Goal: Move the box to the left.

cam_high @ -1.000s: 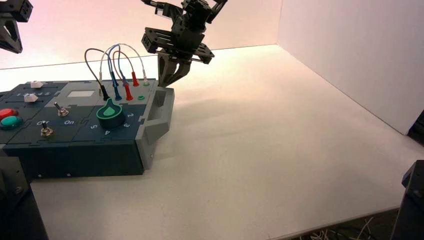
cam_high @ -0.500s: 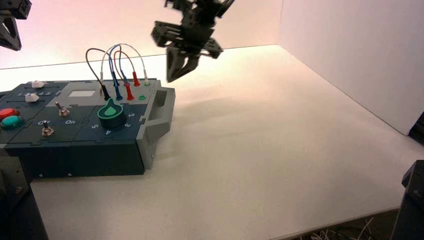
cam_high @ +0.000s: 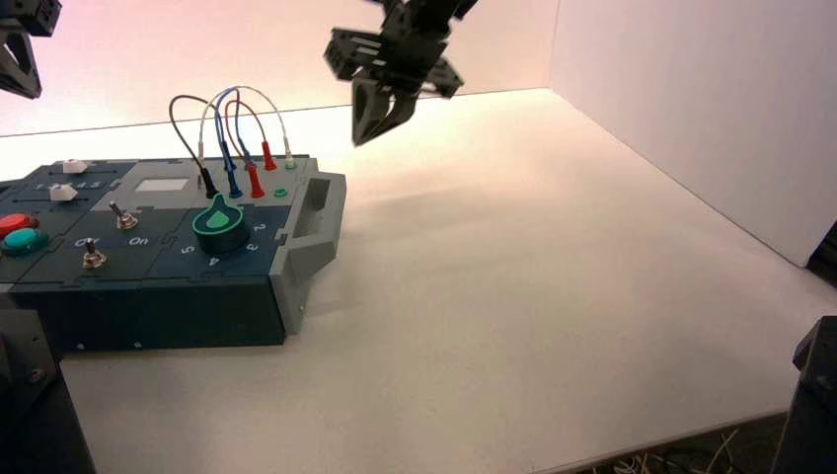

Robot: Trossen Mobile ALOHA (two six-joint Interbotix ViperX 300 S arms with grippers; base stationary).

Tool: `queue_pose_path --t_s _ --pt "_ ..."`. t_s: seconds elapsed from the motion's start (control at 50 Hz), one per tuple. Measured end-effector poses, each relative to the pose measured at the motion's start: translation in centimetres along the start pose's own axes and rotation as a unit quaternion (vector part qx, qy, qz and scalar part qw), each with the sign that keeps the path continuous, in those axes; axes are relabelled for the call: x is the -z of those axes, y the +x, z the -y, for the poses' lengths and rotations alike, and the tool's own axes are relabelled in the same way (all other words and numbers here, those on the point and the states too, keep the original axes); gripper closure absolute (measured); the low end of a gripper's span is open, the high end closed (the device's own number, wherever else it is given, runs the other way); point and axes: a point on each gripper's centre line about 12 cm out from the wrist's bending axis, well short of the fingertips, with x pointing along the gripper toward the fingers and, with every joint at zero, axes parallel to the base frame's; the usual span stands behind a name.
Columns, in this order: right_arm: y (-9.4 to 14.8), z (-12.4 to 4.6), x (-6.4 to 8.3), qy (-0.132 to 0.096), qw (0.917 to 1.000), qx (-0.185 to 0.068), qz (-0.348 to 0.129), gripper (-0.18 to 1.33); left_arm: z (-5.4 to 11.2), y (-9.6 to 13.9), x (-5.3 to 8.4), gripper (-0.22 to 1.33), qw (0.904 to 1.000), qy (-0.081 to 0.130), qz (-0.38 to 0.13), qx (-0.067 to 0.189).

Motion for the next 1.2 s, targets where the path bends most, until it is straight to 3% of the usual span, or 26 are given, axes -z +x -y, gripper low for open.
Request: queue_pose_path --t_s 0.28,0.5,0.8,0.96,1.2 --pt "-2.3 2.1 0.3 0.010 0.9992 0.026 0.030 1.29 -0.1 -1.9 -0.7 1.28 0.9991 0.002 0.040 -0.009" --pt "-4.4 1.8 0.1 -0.003 0.9970 0.039 0.066 1.29 -0.2 -4.4 -1.8 1.28 0.9938 0.005 0.108 -0.026" --pt "-8.2 1.4 -0.3 -0.021 0.9882 0.061 0.139 1.29 0.0 -8.0 -1.8 1.28 0.9787 0.008 0.199 -0.049" --pt "-10.0 1.2 -0.5 -0.034 0.9822 0.072 0.171 1.29 0.1 -8.5 -1.8 1.28 0.9768 0.009 0.208 -0.050" --pt "-11.9 1.6 -0.4 -0.043 0.9691 0.096 0.223 1.29 1.2 -8.0 -1.9 1.28 0.9811 0.028 0.190 -0.027"
